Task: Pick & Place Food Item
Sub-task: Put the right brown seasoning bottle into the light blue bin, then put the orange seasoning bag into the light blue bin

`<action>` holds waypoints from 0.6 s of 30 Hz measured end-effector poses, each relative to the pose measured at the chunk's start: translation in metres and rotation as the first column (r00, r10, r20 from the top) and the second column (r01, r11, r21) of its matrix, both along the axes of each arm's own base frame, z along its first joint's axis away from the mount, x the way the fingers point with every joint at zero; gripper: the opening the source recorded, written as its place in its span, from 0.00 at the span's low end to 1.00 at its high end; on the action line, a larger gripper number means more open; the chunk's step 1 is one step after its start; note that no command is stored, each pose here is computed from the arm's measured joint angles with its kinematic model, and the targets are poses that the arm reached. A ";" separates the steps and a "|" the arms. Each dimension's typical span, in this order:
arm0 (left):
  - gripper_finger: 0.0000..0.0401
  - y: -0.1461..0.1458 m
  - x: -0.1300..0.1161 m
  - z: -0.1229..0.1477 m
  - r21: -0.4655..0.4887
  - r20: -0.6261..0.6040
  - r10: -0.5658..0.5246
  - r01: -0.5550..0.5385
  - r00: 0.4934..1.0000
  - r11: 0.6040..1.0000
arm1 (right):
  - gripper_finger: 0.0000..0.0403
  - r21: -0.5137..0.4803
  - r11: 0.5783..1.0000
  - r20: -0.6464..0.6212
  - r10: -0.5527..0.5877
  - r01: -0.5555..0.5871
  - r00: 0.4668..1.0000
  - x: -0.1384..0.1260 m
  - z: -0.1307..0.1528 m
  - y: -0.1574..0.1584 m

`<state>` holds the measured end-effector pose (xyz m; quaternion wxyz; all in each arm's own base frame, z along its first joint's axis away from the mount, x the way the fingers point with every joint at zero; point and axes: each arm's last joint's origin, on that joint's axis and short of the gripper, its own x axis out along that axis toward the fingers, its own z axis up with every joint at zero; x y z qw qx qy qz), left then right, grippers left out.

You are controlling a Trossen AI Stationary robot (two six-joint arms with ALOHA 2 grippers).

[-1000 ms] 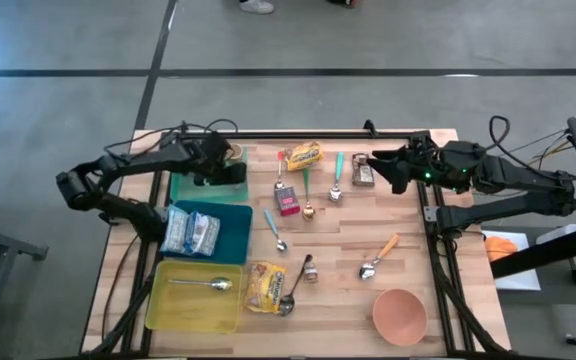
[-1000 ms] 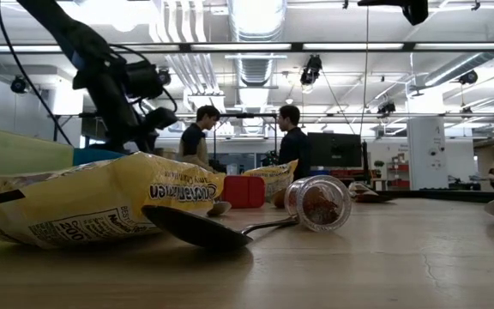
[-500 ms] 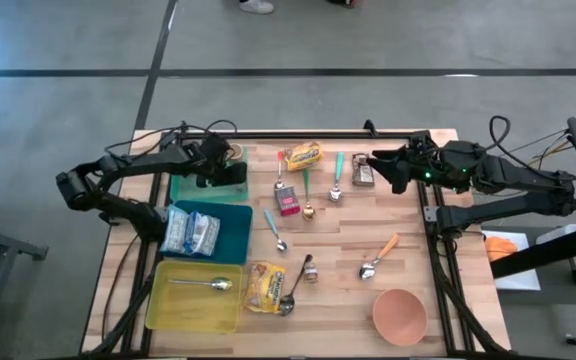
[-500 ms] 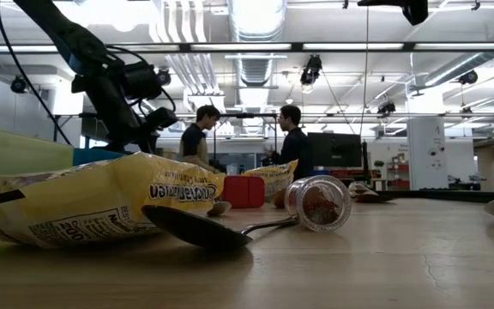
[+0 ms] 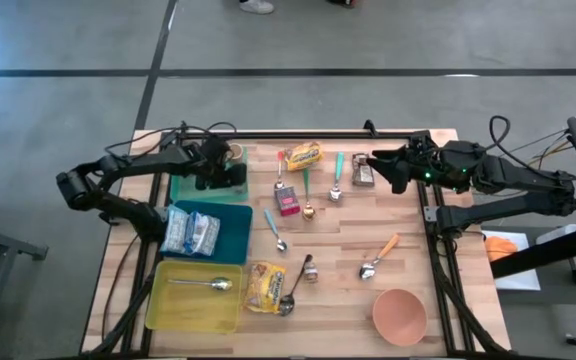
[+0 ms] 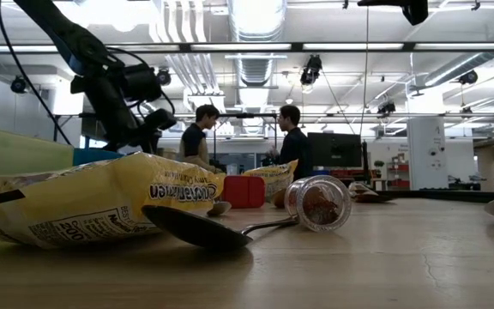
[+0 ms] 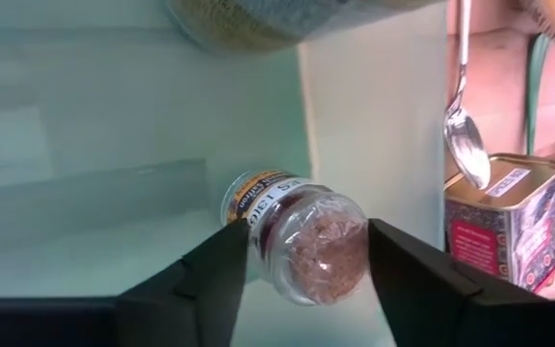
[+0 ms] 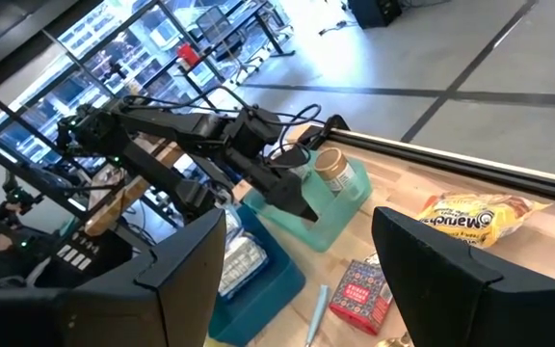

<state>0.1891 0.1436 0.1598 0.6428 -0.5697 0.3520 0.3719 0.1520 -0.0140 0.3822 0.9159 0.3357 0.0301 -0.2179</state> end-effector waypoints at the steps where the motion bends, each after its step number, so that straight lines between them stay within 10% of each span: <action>1: 0.57 0.000 0.000 0.000 -0.003 -0.003 0.000 0.000 1.000 1.000 | 0.64 0.000 1.000 0.000 0.000 0.000 1.000 0.000 0.000 0.000; 18: 0.67 -0.003 -0.006 0.012 0.007 0.026 0.027 -0.027 0.999 1.000 | 0.64 -0.005 1.000 -0.003 0.008 -0.008 1.000 0.000 0.000 0.000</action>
